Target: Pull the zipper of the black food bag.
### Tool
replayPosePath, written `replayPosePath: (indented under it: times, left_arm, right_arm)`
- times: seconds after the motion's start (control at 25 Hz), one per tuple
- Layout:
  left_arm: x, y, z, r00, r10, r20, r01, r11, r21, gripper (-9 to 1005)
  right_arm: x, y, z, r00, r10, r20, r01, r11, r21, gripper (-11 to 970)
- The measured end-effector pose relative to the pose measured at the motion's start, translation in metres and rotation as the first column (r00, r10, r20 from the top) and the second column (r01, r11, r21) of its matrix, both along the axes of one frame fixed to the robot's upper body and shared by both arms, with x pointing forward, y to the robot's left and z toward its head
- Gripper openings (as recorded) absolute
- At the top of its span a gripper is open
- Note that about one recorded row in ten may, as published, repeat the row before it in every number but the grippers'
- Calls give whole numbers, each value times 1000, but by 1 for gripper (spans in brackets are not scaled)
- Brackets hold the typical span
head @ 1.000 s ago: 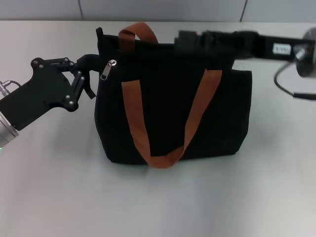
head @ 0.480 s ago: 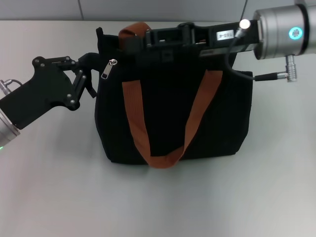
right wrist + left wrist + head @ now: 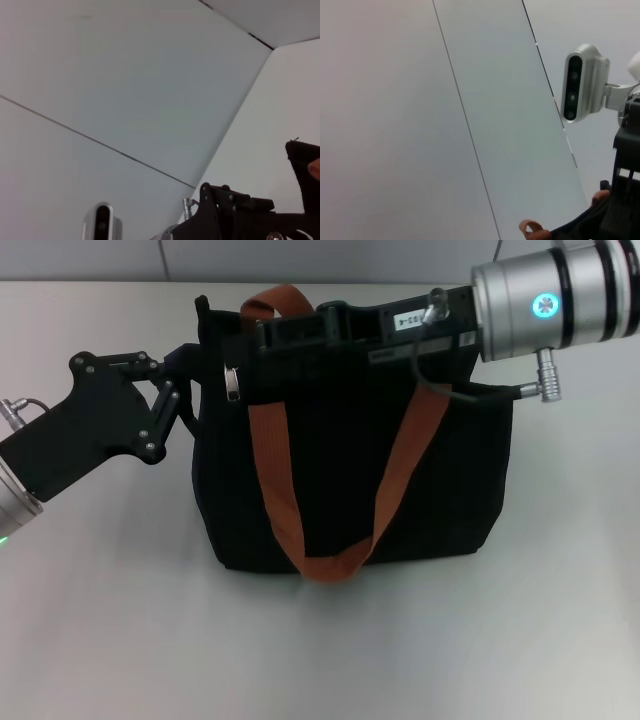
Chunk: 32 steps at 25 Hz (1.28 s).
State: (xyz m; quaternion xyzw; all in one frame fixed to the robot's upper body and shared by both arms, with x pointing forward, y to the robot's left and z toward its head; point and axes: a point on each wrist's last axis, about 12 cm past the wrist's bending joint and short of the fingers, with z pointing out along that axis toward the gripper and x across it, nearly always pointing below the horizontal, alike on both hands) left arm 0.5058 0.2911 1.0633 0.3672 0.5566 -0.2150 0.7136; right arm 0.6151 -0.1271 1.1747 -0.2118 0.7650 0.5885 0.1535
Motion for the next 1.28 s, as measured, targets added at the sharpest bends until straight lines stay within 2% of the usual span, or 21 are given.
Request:
replayPosePath:
  times: [0.6,0.8,1.28]
  left_arm:
    - [2,-3,4,1000,-25,15,25,1000,-14,24]
    - [5,-5,6,999,-32,11,33,999,-24,24]
    - [5,-6,7,999,-39,-2,39,998,-39,24]
  right_arm:
    - [4,11,0,1000,-1,24,2,999,-48,817]
    - [5,13,0,999,14,34,-11,997,-79,745]
    - [7,8,2,998,-10,62,15,997,-80,473]
